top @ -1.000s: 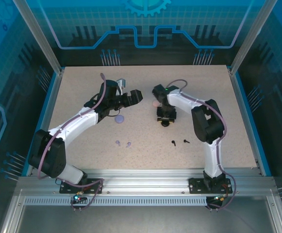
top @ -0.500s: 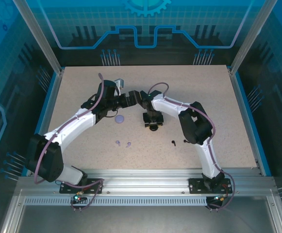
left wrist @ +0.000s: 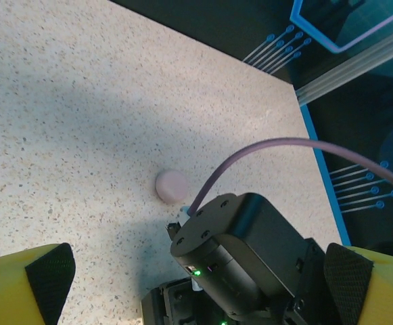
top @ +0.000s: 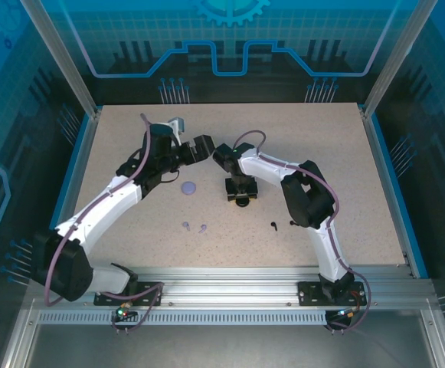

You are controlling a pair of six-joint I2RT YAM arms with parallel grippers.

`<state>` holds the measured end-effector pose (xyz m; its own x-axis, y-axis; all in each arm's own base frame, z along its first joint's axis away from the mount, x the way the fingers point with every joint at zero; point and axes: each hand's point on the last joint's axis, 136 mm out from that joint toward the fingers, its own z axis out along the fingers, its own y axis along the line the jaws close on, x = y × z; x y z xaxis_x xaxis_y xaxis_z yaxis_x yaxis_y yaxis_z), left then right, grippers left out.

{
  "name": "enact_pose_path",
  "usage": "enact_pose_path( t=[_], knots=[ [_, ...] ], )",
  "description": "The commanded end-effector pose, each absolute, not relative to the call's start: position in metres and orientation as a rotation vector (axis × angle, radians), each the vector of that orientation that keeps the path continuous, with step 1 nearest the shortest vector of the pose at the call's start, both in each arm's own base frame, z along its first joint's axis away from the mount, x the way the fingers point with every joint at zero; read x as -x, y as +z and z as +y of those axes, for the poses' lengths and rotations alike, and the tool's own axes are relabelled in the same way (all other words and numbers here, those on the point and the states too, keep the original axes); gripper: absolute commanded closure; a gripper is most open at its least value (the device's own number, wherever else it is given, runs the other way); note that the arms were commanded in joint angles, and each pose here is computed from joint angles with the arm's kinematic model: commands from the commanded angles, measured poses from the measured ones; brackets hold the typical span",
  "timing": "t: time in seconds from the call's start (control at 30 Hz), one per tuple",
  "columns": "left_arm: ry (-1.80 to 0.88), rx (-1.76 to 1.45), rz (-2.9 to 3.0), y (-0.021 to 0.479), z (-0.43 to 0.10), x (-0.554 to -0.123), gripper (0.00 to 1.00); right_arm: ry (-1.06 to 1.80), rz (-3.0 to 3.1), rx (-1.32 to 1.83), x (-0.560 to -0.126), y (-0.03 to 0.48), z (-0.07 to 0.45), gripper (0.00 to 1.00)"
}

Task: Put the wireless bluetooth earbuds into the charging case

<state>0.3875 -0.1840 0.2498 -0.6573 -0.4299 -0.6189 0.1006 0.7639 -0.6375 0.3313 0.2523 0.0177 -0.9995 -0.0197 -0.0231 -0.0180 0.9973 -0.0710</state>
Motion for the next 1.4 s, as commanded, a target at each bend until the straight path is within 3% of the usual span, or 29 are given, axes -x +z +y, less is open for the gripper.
enact_pose_path(
  t=[0.0, 0.3, 0.6, 1.0, 1.13, 1.37],
  knots=[
    [-0.854, 0.373, 2.130, 0.250, -0.168, -0.385, 0.01, -0.100, 3.198, 0.001, -0.311, -0.001, 0.258, 0.55],
    [-0.968, 0.347, 2.033, 0.248, -0.169, -0.379, 0.01, 0.128, 3.087, -0.225, -0.326, 0.049, 0.251, 0.59],
    [-1.141, 0.249, 2.027, 0.205, -0.193, -0.371, 0.01, 0.478, 2.911, -0.613, -0.375, 0.103, 0.230, 0.60],
    [-1.300, 0.088, 1.989, 0.179, -0.244, -0.374, 0.03, 0.815, 2.783, -0.945, -0.412, 0.126, 0.263, 0.60],
    [-1.305, 0.095, 1.968, 0.172, -0.253, -0.380, 0.10, 0.869, 2.751, -1.012, -0.414, 0.132, 0.276, 0.60],
    [-1.321, 0.091, 1.956, 0.161, -0.266, -0.390, 0.32, 0.903, 2.726, -1.020, -0.413, 0.147, 0.287, 0.60]
  ],
)
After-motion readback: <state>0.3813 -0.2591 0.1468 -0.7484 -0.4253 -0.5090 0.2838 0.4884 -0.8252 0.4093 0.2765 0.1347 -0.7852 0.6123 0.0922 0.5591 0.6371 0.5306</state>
